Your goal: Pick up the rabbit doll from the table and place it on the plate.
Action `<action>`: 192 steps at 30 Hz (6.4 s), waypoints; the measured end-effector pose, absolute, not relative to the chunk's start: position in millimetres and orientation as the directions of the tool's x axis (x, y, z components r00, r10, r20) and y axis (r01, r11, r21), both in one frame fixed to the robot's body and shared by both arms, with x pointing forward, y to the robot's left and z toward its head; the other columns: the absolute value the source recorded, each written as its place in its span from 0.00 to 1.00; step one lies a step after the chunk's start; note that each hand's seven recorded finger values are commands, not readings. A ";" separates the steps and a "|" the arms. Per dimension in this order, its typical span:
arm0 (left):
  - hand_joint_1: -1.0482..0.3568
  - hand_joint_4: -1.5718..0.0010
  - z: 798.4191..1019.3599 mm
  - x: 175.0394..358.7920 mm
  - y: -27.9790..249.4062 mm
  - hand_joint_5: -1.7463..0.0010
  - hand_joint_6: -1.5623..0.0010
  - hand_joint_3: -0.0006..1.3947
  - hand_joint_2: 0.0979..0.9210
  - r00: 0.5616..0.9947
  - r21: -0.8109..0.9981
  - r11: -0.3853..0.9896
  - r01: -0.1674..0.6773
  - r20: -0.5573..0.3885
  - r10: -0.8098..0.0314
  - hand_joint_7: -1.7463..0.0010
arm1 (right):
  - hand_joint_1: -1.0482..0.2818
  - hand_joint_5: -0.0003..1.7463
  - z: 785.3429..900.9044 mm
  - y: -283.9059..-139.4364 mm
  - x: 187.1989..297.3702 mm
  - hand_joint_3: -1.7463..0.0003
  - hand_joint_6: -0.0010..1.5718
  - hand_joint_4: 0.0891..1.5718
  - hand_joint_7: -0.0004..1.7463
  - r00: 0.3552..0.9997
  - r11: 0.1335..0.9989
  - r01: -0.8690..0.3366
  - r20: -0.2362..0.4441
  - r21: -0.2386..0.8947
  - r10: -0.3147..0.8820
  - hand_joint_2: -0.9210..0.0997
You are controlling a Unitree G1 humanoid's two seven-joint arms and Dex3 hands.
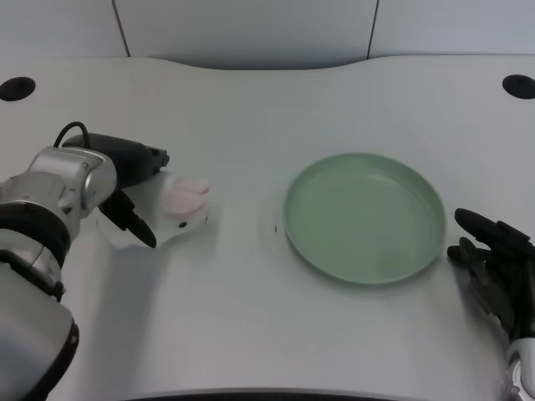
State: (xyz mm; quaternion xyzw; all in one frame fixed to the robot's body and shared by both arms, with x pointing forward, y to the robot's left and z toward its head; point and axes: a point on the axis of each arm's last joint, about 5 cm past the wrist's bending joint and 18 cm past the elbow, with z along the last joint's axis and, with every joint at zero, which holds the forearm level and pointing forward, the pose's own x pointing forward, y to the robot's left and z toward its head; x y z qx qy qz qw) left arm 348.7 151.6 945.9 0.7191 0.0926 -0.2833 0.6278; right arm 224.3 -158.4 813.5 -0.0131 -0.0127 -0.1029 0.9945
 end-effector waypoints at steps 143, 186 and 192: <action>0.04 1.00 958.3 323.7 2.3 1.00 1.00 0.01 0.92 0.650 0.896 0.054 0.440 -0.277 -0.708 1.00 | 0.54 0.48 810.9 -146.0 219.3 0.85 0.59 0.43 0.01 0.985 0.983 0.169 0.036 0.065 -0.172 0.00; 0.24 0.78 909.7 297.2 212.7 0.89 0.81 0.10 1.00 0.912 0.440 0.843 0.311 0.113 -0.395 0.95 | 0.53 0.52 816.1 -150.6 227.4 0.84 0.57 0.36 0.00 0.980 0.981 0.194 0.044 0.013 -0.194 0.00; 0.30 0.67 887.6 261.3 231.6 0.73 0.68 0.14 1.00 0.946 0.263 0.936 0.232 0.162 -0.280 0.97 | 0.53 0.52 816.4 -149.5 227.9 0.84 0.55 0.36 0.00 0.979 0.980 0.197 0.045 0.012 -0.197 0.00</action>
